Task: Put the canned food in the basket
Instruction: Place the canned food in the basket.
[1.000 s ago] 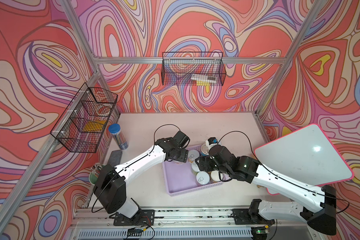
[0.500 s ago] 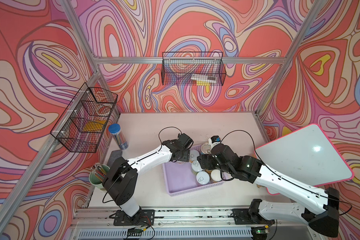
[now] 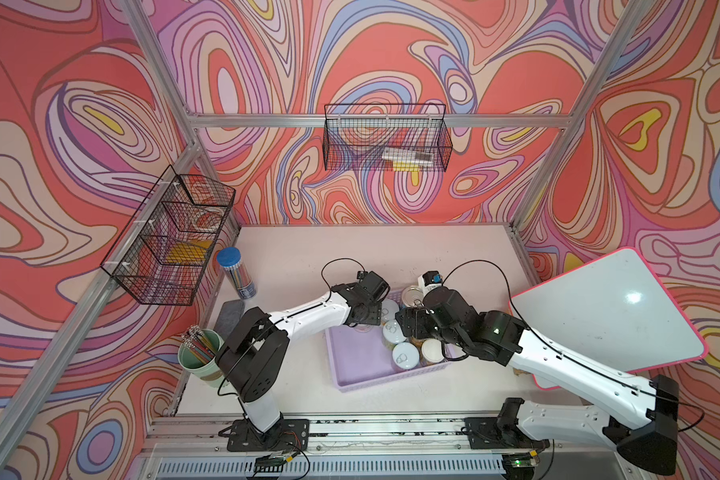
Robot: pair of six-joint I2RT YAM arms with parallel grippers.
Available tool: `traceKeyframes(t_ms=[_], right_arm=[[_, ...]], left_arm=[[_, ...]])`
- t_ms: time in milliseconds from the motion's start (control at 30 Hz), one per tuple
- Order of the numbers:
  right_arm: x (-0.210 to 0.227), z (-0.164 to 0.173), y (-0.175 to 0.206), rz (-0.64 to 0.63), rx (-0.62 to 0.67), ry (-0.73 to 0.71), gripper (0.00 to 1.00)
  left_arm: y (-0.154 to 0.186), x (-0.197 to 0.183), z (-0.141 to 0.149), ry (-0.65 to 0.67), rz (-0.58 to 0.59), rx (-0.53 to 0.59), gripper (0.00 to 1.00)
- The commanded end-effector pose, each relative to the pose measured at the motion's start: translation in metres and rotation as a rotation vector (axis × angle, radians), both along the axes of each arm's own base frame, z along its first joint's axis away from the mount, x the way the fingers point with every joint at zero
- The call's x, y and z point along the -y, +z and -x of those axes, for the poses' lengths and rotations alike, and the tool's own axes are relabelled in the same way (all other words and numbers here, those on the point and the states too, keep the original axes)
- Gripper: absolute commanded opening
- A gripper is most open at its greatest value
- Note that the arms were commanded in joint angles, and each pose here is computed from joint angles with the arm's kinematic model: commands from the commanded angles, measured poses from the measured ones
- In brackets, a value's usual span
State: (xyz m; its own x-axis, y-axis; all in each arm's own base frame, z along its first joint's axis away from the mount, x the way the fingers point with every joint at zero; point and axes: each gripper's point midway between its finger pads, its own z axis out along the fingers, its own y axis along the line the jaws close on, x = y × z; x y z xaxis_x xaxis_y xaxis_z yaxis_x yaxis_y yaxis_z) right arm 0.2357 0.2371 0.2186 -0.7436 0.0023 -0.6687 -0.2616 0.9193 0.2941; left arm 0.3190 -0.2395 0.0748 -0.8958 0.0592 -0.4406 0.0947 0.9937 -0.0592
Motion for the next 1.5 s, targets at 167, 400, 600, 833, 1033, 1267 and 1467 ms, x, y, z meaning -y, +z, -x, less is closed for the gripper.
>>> traceKeyframes(t_ms=[167, 400, 600, 833, 1033, 1267, 1467], right_arm=[[0.002, -0.002, 0.001, 0.014, -0.008, -0.009, 0.83], [0.0, -0.002, -0.002, 0.018, -0.015, -0.006, 0.83], [0.001, -0.001, -0.004, 0.016, -0.021, -0.009, 0.83], [0.0, -0.001, -0.006, 0.018, -0.027, -0.007, 0.83], [0.0, -0.001, -0.007, 0.019, -0.027, -0.007, 0.83], [0.003, -0.001, -0.004, 0.019, -0.018, -0.015, 0.83], [0.004, -0.002, 0.0, 0.02, -0.004, -0.021, 0.83]], left_arm=[[0.007, 0.006, -0.018, 0.044, 0.034, 0.08, 0.5], [0.007, 0.006, -0.018, 0.042, 0.035, 0.08, 0.65], [0.006, 0.007, -0.018, 0.042, 0.036, 0.076, 0.74], [0.007, 0.006, -0.017, 0.045, 0.036, 0.077, 0.82], [0.007, 0.005, -0.016, 0.045, 0.036, 0.075, 0.88], [0.013, 0.005, -0.014, 0.042, 0.048, 0.077, 0.89], [0.025, -0.003, -0.003, 0.044, 0.073, 0.085, 0.91]])
